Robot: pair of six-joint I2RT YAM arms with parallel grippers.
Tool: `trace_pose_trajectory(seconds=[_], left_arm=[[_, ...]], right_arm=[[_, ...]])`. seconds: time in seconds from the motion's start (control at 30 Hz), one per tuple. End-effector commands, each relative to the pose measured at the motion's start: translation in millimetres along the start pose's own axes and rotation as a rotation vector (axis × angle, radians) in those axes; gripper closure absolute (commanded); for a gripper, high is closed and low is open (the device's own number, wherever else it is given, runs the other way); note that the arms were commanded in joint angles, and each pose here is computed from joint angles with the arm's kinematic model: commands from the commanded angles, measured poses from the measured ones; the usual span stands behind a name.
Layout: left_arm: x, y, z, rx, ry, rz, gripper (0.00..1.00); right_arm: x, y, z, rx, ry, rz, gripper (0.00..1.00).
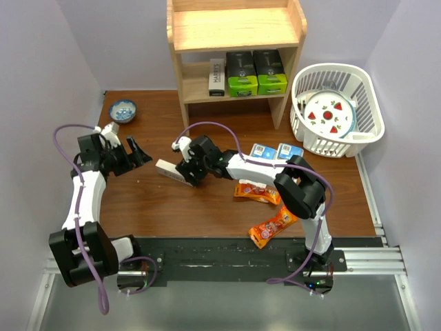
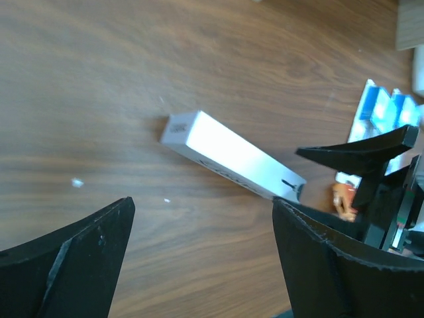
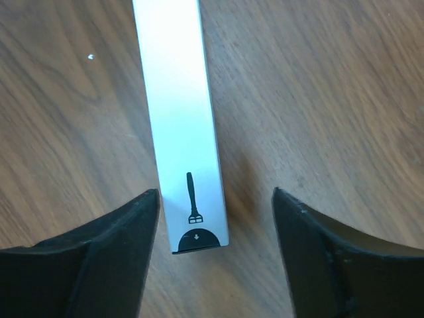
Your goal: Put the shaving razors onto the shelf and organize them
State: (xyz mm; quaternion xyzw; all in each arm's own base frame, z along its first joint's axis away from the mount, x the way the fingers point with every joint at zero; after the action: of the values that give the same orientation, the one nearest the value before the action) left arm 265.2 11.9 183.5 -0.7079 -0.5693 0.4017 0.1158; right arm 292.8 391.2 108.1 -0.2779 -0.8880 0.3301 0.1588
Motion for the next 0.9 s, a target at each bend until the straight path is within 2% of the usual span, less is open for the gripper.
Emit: trace_pose_trajectory(seconds=[0.0, 0.03, 0.1, 0.23, 0.3, 0.37, 0.43, 0.53, 0.57, 0.6, 0.63, 0.7, 0.73, 0.8, 0.83, 0.87], left_arm=[[-6, 16, 10, -0.024, -0.121, 0.110, 0.11], [-6, 17, 11, -0.024, -0.135, 0.115, 0.11], [-6, 20, 14, -0.032, -0.163, 0.127, 0.11], [-5, 15, 6, -0.136, -0.144, 0.080, 0.10], [-8, 10, -1, -0.201, -0.106, 0.079, 0.10], [-10, 14, 3, -0.175, -0.105, 0.095, 0.09], [-11, 21, 15, -0.134, -0.121, 0.117, 0.09], [-18, 31, 31, -0.094, -0.123, 0.189, 0.09], [-24, 36, 34, -0.081, -0.095, 0.217, 0.09], [-27, 39, 39, -0.066, -0.084, 0.231, 0.09], [-31, 42, 39, -0.075, -0.055, 0.252, 0.09], [-43, 48, 42, -0.062, -0.006, 0.287, 0.09], [-46, 50, 42, -0.062, 0.011, 0.293, 0.09], [-48, 52, 39, -0.070, 0.039, 0.287, 0.10], [-49, 52, 37, -0.074, 0.047, 0.284, 0.10], [-47, 51, 33, -0.094, 0.075, 0.269, 0.10]], right_arm=[[-9, 0, -6, -0.028, 0.046, -0.004, 0.37], [-8, 0, -3, -0.014, 0.073, -0.045, 0.45], [-17, -1, -1, -0.010, 0.173, -0.071, 0.51], [-34, -8, 9, 0.009, 0.406, -0.135, 0.54], [-49, -13, 8, -0.014, 0.632, -0.183, 0.57], [-64, -16, 21, 0.001, 0.867, -0.165, 0.58], [-69, -16, 36, 0.040, 1.015, -0.133, 0.54], [-70, -15, 52, 0.088, 1.181, -0.085, 0.30], [-69, -14, 53, 0.091, 1.207, -0.083, 0.24], [-68, -15, 52, 0.090, 1.221, -0.084, 0.13], [-67, -16, 51, 0.091, 1.237, -0.082, 0.10], [-68, -23, 44, 0.083, 1.219, -0.081, 0.07], [-72, -27, 34, 0.048, 1.138, -0.073, 0.07], [-79, -38, 28, 0.034, 1.035, 0.003, 0.07], [-91, -48, 13, -0.028, 0.937, 0.088, 0.06], [-91, -52, 15, -0.015, 0.901, 0.142, 0.05]])
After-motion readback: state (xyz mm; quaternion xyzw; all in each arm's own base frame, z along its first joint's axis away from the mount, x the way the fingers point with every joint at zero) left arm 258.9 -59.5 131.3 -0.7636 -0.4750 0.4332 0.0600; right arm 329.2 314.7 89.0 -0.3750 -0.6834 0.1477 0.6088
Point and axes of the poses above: each gripper's point midway between its finger pads, its own y axis out along the fingers, its own x axis along the line the jaws close on, z = x × y, the point moved 6 cm from there along -y, back along the fingers, and after that the axes turned 8 degrees about y, right-handed, at the moved point
